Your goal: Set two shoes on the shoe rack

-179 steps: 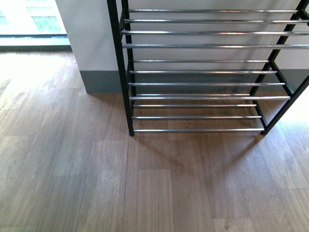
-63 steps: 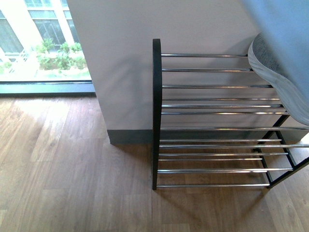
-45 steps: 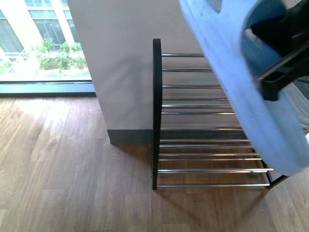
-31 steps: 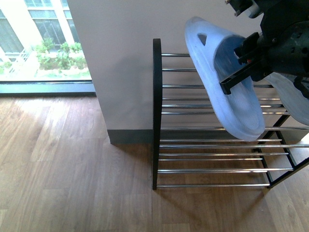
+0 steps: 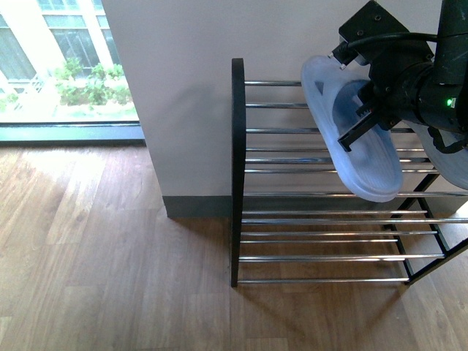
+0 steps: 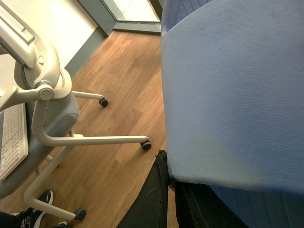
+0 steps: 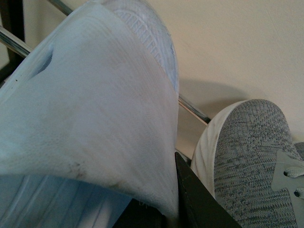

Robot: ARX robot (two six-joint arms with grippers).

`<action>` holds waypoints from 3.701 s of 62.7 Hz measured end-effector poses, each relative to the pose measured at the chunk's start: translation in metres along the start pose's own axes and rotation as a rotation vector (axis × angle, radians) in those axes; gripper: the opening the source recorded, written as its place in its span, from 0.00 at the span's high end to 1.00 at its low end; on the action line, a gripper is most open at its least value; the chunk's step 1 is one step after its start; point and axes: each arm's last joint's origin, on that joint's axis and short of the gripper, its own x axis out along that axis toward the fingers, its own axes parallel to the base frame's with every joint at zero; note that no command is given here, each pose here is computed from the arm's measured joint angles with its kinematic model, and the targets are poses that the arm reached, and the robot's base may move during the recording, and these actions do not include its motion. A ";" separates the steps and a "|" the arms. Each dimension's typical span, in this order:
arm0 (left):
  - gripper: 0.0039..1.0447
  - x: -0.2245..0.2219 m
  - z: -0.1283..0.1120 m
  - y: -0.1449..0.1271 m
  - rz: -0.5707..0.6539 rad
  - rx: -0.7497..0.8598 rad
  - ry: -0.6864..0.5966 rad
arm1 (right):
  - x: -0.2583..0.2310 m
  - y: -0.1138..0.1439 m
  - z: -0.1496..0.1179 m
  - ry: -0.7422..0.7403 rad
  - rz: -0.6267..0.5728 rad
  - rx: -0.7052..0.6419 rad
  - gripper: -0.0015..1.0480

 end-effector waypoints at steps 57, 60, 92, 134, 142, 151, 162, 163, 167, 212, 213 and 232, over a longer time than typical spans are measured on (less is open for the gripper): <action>0.99 0.000 0.000 0.000 0.000 0.000 0.000 | 0.012 -0.036 -0.010 0.100 -0.108 -0.069 0.55; 0.99 0.000 0.000 0.000 0.000 0.000 0.000 | 0.007 -0.037 -0.008 0.101 -0.089 -0.053 0.48; 0.99 0.000 0.000 0.000 0.000 0.000 0.000 | -0.134 -0.147 0.008 0.050 0.101 0.520 0.09; 0.99 0.000 0.000 0.000 0.000 0.000 0.000 | -0.240 -0.092 -0.055 -0.407 -0.140 0.743 0.99; 0.99 0.000 0.000 0.000 0.000 0.000 0.000 | -0.245 -0.080 -0.060 -0.408 -0.149 0.746 0.99; 0.99 0.000 0.000 0.000 0.000 0.000 0.000 | -0.250 -0.066 -0.062 -0.419 -0.135 0.742 0.99; 0.99 0.000 0.000 0.000 0.000 0.000 0.000 | -0.254 -0.058 -0.071 -0.412 -0.142 0.744 0.99; 0.99 0.000 0.000 0.000 0.000 0.000 0.000 | -0.255 -0.057 -0.072 -0.412 -0.141 0.744 0.99; 0.99 0.000 0.000 0.000 0.000 0.000 0.000 | -0.256 -0.055 -0.074 -0.412 -0.141 0.744 0.99; 0.99 0.000 0.000 0.000 0.000 0.000 0.000 | -0.273 -0.042 -0.088 -0.440 -0.153 0.743 0.99; 0.99 0.000 0.000 0.000 0.000 0.000 0.000 | -0.273 -0.042 -0.088 -0.440 -0.153 0.743 0.99; 0.99 0.000 0.000 0.000 0.000 0.000 0.000 | -0.277 -0.040 -0.090 -0.440 -0.153 0.743 0.99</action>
